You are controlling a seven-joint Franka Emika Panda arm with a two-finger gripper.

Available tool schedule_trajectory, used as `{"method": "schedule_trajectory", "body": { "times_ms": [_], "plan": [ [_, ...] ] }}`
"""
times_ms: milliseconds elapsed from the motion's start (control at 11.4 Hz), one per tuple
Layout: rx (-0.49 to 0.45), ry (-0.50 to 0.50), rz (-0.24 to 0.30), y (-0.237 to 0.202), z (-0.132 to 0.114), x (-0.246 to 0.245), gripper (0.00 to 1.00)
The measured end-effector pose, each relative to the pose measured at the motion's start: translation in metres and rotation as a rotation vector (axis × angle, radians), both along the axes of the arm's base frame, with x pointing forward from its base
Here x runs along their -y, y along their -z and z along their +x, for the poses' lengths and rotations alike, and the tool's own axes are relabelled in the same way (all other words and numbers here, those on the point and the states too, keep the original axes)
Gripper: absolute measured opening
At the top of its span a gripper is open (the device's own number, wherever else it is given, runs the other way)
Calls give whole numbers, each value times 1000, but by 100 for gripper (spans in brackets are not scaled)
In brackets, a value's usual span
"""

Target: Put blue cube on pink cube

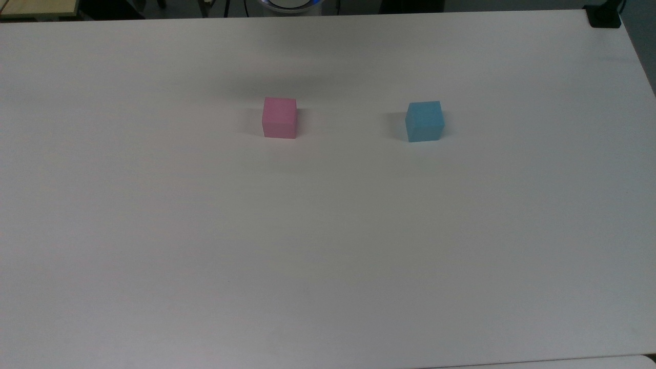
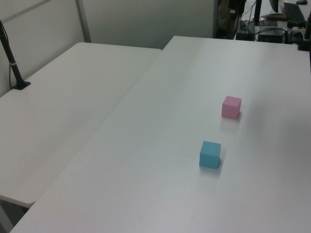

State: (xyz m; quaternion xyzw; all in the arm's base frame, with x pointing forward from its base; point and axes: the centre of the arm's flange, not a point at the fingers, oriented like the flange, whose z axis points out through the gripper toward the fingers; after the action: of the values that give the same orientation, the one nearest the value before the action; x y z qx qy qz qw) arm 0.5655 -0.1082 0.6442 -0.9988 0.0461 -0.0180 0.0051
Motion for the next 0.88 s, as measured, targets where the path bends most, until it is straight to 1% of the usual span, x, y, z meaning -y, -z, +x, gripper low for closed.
{"method": "schedule_trajectory", "body": {
  "times_ms": [879],
  "plan": [
    [-2, -7, 0, 1, 1, -4, 100]
  ]
}}
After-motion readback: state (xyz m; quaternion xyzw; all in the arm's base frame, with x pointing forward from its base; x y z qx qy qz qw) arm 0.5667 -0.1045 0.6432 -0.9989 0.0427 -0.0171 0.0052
